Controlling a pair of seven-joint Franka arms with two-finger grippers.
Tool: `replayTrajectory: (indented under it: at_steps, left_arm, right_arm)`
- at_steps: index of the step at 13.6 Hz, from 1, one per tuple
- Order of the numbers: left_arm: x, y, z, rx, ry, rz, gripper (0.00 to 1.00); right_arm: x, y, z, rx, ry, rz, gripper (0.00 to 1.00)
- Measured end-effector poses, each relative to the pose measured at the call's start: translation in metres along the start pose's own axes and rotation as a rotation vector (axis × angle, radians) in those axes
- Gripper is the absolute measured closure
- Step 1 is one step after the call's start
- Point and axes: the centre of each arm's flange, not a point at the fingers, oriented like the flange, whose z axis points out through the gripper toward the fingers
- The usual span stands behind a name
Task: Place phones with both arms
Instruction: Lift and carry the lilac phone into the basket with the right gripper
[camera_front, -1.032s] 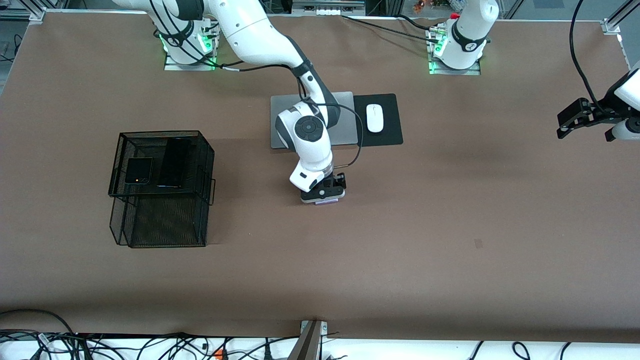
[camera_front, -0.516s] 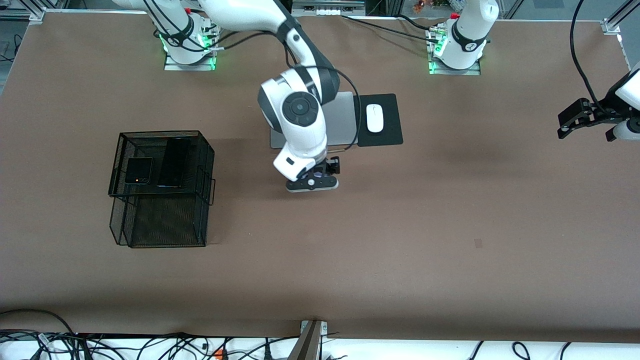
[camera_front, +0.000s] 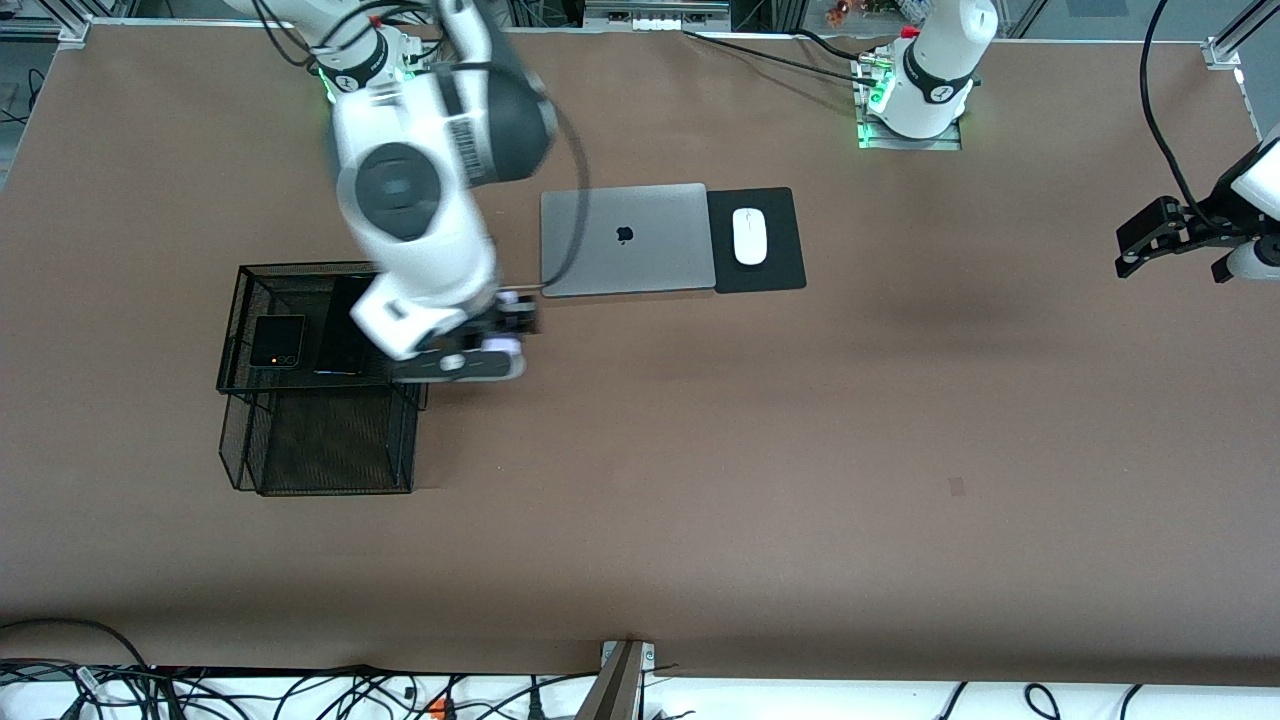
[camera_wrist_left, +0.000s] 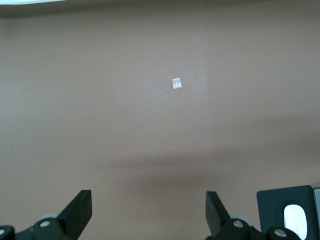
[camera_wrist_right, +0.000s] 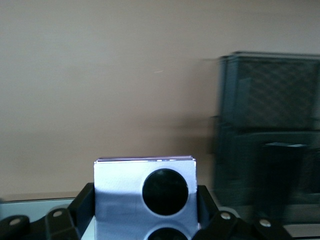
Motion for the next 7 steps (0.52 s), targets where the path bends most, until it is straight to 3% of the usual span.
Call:
replayTrajectory:
  at_steps: [3,7]
  left_arm:
    - [0.000,0.000,0.000,0.000,0.000,-0.001,0.00]
    - [0.000,0.000,0.000,0.000,0.000,-0.001,0.00]
  right_arm:
    - [0.021,0.115,0.008,-0.005,-0.031,-0.025,0.15]
    - [0.045,0.230,0.048,0.097,-0.053,-0.010,0.15]
